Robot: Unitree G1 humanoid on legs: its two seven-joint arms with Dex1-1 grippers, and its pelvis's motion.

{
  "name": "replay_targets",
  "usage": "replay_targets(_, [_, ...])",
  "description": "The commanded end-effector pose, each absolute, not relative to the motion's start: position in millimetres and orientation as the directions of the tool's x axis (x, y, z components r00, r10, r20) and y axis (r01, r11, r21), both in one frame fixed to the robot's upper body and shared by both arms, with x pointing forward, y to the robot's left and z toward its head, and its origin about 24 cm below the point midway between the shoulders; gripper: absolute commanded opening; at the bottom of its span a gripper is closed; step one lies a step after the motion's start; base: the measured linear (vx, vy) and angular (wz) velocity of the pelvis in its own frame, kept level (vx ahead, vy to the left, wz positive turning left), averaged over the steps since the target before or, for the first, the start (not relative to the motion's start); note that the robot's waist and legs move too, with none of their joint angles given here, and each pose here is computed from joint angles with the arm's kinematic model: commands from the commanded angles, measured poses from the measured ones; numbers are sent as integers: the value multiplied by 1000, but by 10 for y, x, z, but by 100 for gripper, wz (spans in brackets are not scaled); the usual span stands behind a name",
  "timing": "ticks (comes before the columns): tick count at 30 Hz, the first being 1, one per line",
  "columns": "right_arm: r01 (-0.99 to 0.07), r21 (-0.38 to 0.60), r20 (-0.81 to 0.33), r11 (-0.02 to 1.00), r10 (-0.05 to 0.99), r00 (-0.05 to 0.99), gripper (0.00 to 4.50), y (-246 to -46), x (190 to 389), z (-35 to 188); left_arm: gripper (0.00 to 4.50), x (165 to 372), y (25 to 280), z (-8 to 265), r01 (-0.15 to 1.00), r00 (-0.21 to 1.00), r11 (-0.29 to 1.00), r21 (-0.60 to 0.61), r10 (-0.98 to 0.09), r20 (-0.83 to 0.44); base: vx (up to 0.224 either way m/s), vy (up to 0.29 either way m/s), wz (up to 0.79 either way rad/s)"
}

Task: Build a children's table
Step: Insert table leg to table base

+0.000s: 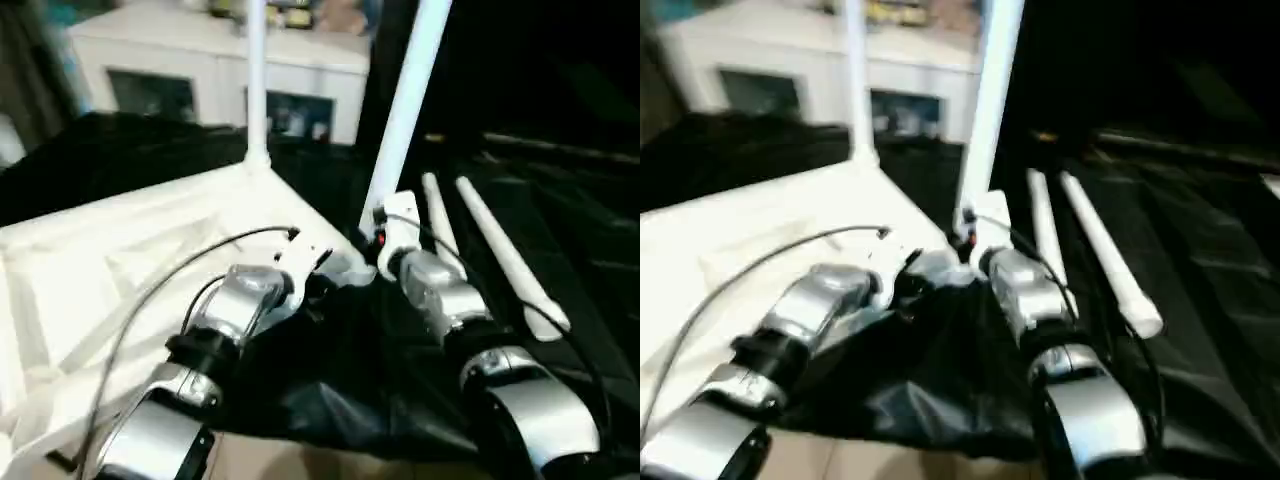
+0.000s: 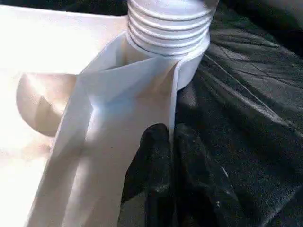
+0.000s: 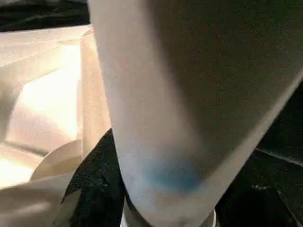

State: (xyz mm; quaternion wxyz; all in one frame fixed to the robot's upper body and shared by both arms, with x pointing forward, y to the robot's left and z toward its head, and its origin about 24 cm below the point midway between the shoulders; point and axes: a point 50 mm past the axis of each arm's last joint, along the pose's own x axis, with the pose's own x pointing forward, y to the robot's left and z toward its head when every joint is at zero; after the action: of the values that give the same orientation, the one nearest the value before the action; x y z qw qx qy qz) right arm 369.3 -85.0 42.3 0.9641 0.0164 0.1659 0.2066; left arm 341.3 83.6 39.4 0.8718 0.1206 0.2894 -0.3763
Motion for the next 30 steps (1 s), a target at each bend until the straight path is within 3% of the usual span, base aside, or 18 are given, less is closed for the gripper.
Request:
replay_targets(1, [-359,164,-577,919,384,720,191,-873,3342,-192,0,3527,1038,473,626,656,775,87,-463,-595,66,47,-17])
replay_targets(9, [-356,171,-579,919,386,718,191,-848,3353,-177,0,3511,1076,452,633,648,768,91,-462,-605,0,0,0])
replay_targets(17, [-442,214,-503,871,486,715,191,-754,3405,-60,0,3485,1067,461,677,628,729,97,-504,-593,0,0,0])
replay_targets(18, [-449,228,-482,864,501,719,226,-747,3423,-26,0,3480,1065,468,690,624,716,105,-516,-587,0,0,0])
replay_targets(21, [-480,244,-426,843,537,727,263,-738,3475,72,0,3465,1064,492,722,613,680,123,-548,-569,0,0,0])
replay_targets(30, [-615,223,-284,756,654,701,334,-828,3580,337,0,3422,1135,551,778,574,614,135,-606,-551,0,0,0])
